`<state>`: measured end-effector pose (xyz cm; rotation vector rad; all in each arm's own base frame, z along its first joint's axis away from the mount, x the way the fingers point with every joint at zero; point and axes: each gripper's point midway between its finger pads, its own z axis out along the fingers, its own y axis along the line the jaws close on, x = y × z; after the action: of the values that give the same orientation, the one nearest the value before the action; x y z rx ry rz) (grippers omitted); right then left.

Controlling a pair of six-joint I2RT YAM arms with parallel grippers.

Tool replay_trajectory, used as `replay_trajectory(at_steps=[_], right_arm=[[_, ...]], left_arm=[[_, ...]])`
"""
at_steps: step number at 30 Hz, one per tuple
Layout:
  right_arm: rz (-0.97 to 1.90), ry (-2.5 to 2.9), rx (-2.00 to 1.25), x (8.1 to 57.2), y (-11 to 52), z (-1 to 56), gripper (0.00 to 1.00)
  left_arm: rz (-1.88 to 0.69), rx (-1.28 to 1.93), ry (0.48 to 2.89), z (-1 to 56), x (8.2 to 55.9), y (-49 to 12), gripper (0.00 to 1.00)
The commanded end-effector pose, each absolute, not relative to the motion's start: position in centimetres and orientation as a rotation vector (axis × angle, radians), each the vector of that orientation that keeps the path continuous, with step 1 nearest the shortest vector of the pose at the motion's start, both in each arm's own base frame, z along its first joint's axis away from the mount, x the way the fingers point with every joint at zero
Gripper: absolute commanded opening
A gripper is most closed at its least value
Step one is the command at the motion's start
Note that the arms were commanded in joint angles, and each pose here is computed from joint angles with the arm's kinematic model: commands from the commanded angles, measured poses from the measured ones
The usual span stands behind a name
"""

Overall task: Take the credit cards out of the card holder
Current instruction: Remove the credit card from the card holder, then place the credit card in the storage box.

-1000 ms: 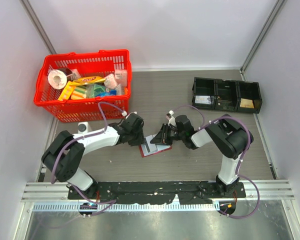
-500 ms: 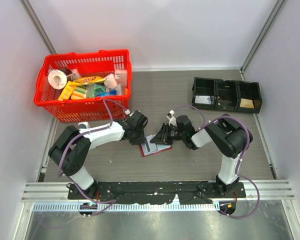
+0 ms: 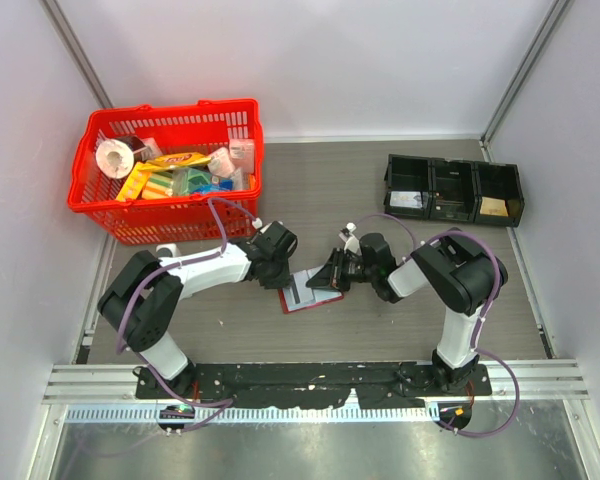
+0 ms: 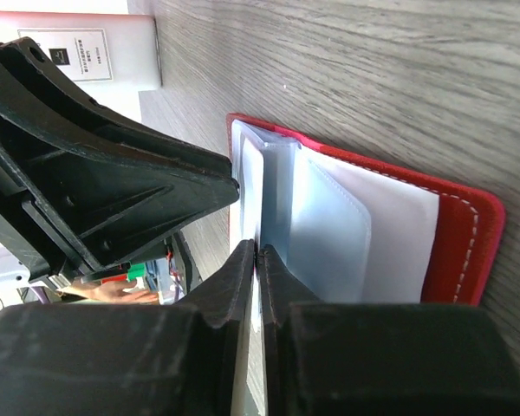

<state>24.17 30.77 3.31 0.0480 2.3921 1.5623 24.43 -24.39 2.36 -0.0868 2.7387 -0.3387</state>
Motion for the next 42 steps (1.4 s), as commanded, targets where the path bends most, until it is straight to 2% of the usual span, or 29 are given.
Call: replay_trajectory(at_steps=[1, 2, 5, 21, 26, 32, 37, 42], right_arm=[[1.611, 2.322, 0.002, 24.5, 31.0, 4.5, 0.09], [1.611, 2.321, 0.004, 24.5, 31.0, 4.5, 0.05], [1.610, 2.316, 0.015, 24.6, 30.6, 4.5, 0.02], [1.560, 2.327, 0.104, 24.5, 27.2, 3.6, 0.01], [1.503, 2.323, 0.109, 24.7, 25.7, 4.4, 0.01], [1.294, 2.323, -0.010, 25.5, 24.2, 7.2, 0.01], [1.048, 2.331, -0.141, 25.7, 21.9, 9.3, 0.01], [0.710, 2.127, -0.314, 26.5, 20.5, 15.6, 0.01]], left_arm=[[-0.192, -0.041, 2.802, 0.2, 23.1, -22.3, 0.25], [-0.195, -0.036, 2.804, 0.2, 23.0, -22.4, 0.25], [-0.198, -0.035, 2.806, 0.2, 22.9, -22.4, 0.25], [-0.212, -0.050, 2.803, 0.1, 22.8, -22.3, 0.24], [-0.295, -0.064, 2.724, 2.5, 23.7, -23.1, 0.30], [-0.393, -0.069, 2.620, 6.7, 25.2, -24.3, 0.43], [-0.470, -0.084, 2.547, 11.1, 26.1, -25.2, 0.62], [-0.594, -0.144, 2.483, 16.4, 26.8, -26.6, 0.81]])
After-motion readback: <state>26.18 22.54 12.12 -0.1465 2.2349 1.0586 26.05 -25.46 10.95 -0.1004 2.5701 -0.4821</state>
